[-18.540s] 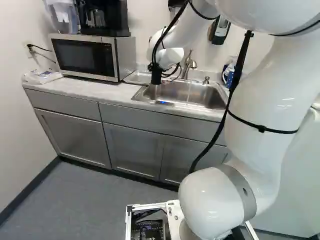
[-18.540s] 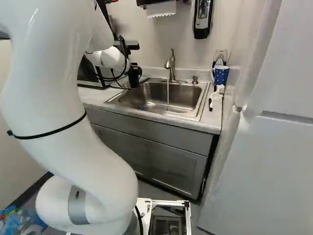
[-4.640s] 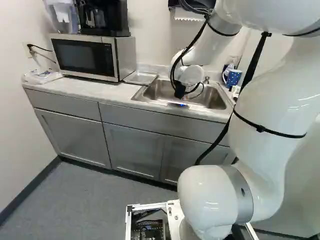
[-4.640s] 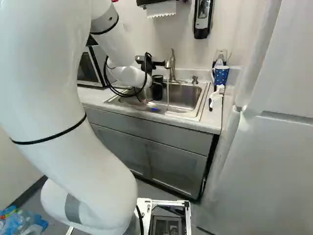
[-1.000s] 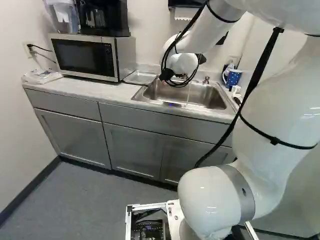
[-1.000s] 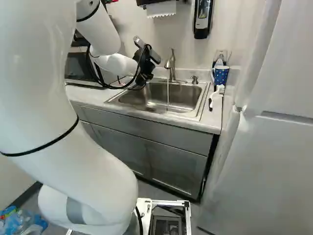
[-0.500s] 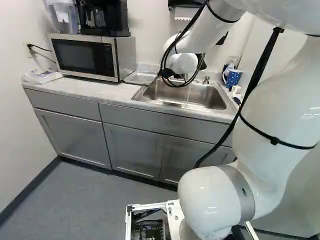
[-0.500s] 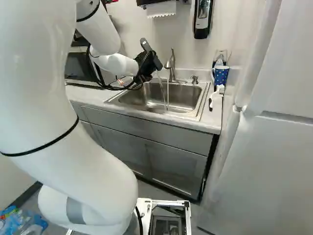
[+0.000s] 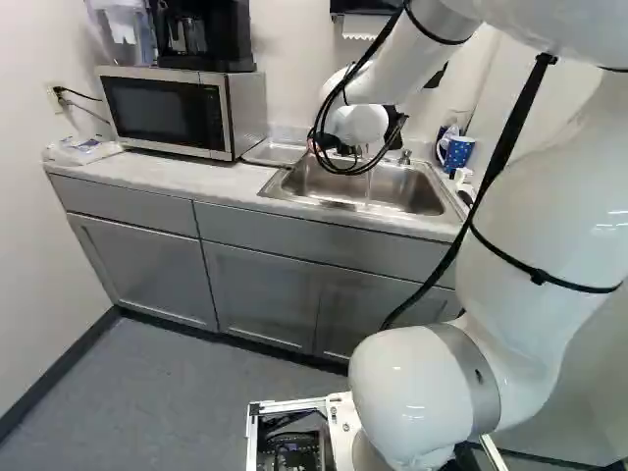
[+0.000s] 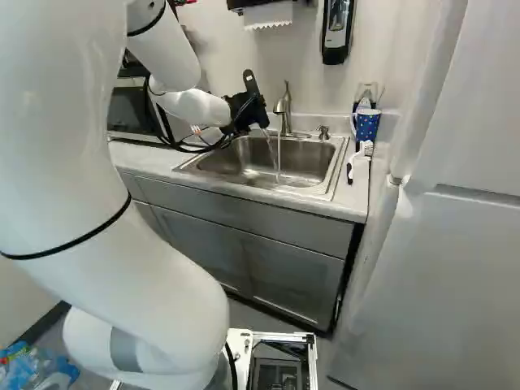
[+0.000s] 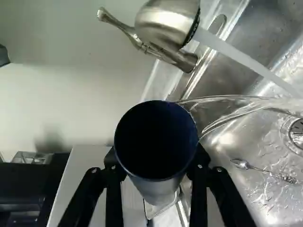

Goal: Rinse the cup and place it in the tray

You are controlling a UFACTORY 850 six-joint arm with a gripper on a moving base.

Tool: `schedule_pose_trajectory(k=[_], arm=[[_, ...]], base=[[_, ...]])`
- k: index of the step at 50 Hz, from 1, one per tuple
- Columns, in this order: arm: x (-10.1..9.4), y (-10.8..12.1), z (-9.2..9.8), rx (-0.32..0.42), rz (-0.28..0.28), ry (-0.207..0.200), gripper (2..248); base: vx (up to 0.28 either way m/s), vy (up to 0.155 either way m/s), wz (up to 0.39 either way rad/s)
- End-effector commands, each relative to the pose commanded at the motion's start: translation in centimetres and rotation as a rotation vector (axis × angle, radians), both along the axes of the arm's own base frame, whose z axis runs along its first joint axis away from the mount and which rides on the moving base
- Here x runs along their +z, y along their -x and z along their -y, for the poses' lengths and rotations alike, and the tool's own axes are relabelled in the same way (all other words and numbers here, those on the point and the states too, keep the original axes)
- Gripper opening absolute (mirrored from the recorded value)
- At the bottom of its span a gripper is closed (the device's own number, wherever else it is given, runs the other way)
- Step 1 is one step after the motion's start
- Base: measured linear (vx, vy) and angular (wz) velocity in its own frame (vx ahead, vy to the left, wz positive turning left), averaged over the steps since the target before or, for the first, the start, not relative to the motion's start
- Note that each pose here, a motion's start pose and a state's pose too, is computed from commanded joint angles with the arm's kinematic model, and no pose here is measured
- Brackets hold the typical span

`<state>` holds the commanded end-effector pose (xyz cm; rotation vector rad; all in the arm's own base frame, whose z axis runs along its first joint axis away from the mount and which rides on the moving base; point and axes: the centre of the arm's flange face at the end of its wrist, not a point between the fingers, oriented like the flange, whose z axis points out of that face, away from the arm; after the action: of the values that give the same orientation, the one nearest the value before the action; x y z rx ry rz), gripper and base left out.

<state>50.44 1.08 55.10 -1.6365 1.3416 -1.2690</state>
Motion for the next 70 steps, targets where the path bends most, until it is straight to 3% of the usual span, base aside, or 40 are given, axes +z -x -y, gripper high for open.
schedule_pose_trajectory(k=[55, 70], arm=[[0.0, 0.0, 0.0, -0.179, 0.049, -0.548, 126], [0.0, 0.0, 0.0, -0.179, 0.049, -0.548, 126]], base=[[0.0, 0.0, 0.0], [0.0, 0.0, 0.0]])
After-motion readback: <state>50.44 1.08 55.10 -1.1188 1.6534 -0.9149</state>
